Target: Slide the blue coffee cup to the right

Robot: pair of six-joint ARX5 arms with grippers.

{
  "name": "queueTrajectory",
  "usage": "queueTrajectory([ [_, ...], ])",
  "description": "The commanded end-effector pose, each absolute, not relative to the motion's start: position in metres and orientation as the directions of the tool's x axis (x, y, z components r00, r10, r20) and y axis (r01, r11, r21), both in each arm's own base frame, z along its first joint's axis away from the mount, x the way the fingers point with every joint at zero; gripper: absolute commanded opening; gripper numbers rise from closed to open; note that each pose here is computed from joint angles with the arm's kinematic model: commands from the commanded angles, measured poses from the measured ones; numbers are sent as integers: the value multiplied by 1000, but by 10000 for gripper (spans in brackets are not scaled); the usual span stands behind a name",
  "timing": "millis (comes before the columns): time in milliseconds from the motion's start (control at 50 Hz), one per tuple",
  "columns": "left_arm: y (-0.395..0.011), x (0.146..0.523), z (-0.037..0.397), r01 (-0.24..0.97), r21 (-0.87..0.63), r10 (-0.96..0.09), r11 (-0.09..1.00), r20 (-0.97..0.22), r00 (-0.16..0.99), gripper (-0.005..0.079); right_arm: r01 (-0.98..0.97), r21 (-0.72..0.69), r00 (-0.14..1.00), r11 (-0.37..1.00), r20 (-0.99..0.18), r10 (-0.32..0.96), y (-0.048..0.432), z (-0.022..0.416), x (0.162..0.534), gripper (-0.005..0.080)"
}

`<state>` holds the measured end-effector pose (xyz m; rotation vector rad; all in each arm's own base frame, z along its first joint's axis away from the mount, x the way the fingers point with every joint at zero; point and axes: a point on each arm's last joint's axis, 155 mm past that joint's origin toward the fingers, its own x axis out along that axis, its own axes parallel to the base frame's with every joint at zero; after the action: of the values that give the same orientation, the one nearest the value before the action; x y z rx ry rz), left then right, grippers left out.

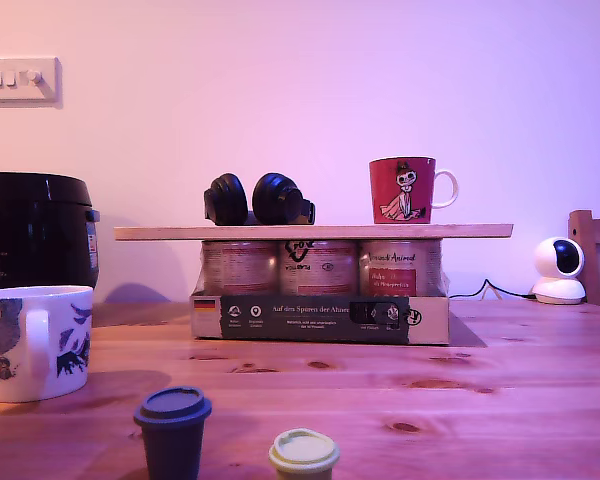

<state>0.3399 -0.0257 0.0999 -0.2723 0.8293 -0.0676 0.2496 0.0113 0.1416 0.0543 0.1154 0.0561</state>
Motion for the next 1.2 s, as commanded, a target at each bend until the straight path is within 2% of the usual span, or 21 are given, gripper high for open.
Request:
queueTrajectory([
  [0, -24, 349, 97, -49, -252, -159, 967, -738, 655, -21, -48, 59, 995, 997, -90, 53, 10, 150, 249, -12],
  [220, -24, 362, 72, -53, -226, -166, 973, -834, 526, -21, -48, 59, 995, 997, -90, 53, 10, 150, 249, -12],
  [520, -26, 355, 40, -47, -207, -178, 977, -920, 350, -20, -48, 57, 995, 997, -90, 53, 10, 150, 249, -12],
  [700, -35, 354, 31, -32, -227, -205, 973, -926, 318, -20, -48, 57, 995, 997, -90, 53, 10, 150, 249, -12],
  [1180, -76, 357, 33, 65, -250, -258, 966, -911, 322, -20, -48, 57, 995, 997, -89, 53, 10, 150, 249, -12],
])
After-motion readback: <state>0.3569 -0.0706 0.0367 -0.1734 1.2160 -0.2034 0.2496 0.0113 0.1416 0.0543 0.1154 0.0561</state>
